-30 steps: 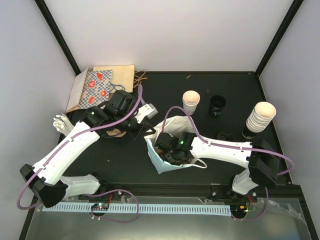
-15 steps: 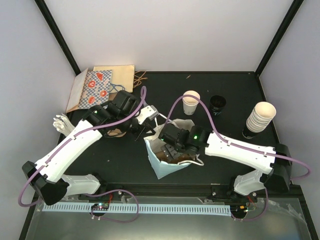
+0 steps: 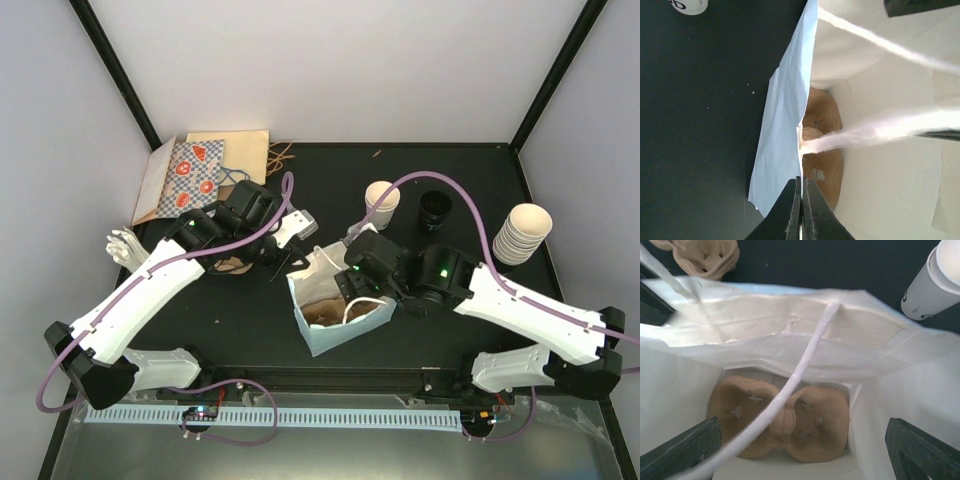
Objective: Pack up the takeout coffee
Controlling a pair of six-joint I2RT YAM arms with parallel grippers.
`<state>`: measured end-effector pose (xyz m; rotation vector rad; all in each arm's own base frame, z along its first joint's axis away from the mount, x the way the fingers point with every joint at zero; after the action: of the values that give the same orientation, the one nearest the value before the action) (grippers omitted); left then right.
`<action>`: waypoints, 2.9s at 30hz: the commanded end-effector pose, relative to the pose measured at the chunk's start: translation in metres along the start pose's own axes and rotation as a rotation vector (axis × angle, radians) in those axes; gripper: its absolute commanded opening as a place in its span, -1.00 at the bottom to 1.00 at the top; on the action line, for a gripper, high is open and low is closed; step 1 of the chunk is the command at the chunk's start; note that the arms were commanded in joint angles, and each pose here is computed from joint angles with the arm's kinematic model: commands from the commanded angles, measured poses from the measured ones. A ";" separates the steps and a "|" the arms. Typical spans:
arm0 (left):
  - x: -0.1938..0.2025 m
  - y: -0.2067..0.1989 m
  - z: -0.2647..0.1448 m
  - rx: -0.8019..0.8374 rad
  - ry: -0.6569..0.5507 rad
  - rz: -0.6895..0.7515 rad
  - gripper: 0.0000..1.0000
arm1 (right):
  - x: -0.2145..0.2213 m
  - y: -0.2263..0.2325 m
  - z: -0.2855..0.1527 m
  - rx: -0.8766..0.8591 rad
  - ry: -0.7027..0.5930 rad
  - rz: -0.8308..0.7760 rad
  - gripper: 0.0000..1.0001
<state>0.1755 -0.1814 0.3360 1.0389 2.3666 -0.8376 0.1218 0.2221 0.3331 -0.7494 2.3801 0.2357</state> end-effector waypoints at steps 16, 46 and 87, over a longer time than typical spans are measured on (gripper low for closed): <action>-0.023 -0.010 -0.034 -0.135 -0.139 0.102 -0.97 | -0.003 -0.038 -0.063 0.086 -0.226 0.023 0.74; 0.015 -0.044 -0.013 -0.215 -0.269 0.415 -0.97 | 0.064 -0.049 -0.040 -0.071 -0.194 0.108 0.64; 0.008 -0.047 -0.035 -0.290 -0.257 0.406 -0.97 | 0.022 0.004 -0.059 -0.384 -0.418 -0.813 -0.98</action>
<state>0.1323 -0.1806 0.3617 1.1646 1.9089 -0.4336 0.0755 0.1948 0.3585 -1.5740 1.5325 0.4924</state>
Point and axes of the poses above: each gripper's point midway between its finger pads, its own z axis out along the fingers, its own y axis along the line the jaws close on, x = y × z, the point moved 10 cm from there along -z, back along the fingers, and after that the axes turned 3 degrees about -z, right-handed, at the moved point
